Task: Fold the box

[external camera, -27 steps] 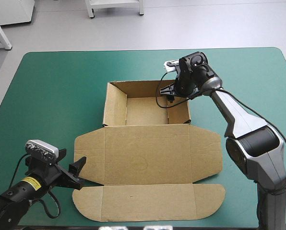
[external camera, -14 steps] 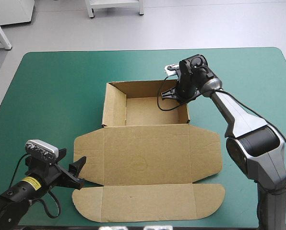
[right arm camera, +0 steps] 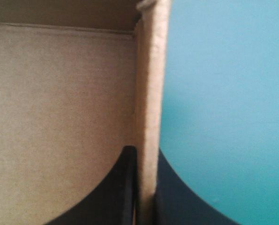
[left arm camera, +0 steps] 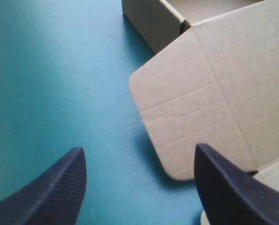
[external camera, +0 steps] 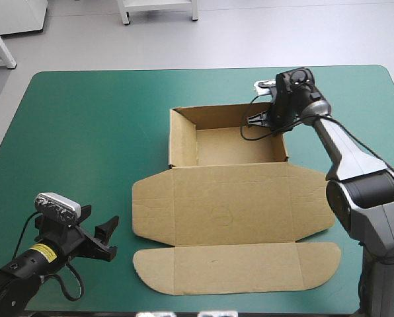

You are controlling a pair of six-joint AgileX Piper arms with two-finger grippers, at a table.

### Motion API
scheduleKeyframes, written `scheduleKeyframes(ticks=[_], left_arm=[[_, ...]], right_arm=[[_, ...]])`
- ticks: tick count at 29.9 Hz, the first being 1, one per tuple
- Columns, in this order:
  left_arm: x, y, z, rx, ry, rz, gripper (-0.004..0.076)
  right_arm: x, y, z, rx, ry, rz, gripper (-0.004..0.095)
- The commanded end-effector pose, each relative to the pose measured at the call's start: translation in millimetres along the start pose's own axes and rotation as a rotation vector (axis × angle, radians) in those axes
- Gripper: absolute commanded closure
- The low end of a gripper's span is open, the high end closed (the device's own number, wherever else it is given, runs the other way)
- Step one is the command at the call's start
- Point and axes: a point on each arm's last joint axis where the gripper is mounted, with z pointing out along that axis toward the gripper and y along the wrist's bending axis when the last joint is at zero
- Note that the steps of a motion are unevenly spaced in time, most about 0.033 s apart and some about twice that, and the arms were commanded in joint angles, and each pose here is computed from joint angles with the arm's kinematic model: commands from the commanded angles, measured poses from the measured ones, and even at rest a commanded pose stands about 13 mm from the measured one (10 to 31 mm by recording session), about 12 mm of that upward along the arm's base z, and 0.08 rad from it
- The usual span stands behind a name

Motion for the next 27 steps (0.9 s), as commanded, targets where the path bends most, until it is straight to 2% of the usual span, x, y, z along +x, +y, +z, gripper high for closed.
scheduleKeyframes(ticks=[1,5,17,27], left_arm=[[-13.1,-0.7,-4.4,0.003,-0.089,-0.014,0.0252],[-13.1,-0.7,-4.4,0.003,-0.089,-0.014,0.0258],[-13.1,-0.7,-4.4,0.003,-0.089,-0.014,0.0357],[-13.1,-0.7,-4.4,0.003,-0.089,-0.014,0.0357]], right_arm=[[-4.6,-39.6,-33.3,0.062,-0.071,0.027,0.0921],[-5.3,-79.6,-32.4,0.096,-0.066,0.094,0.0921],[23.1,-228.0,-39.6,0.218,-0.05,0.415,0.0921],[65.2,-313.6,-52.6,0.296,-0.038,0.617,0.0921]])
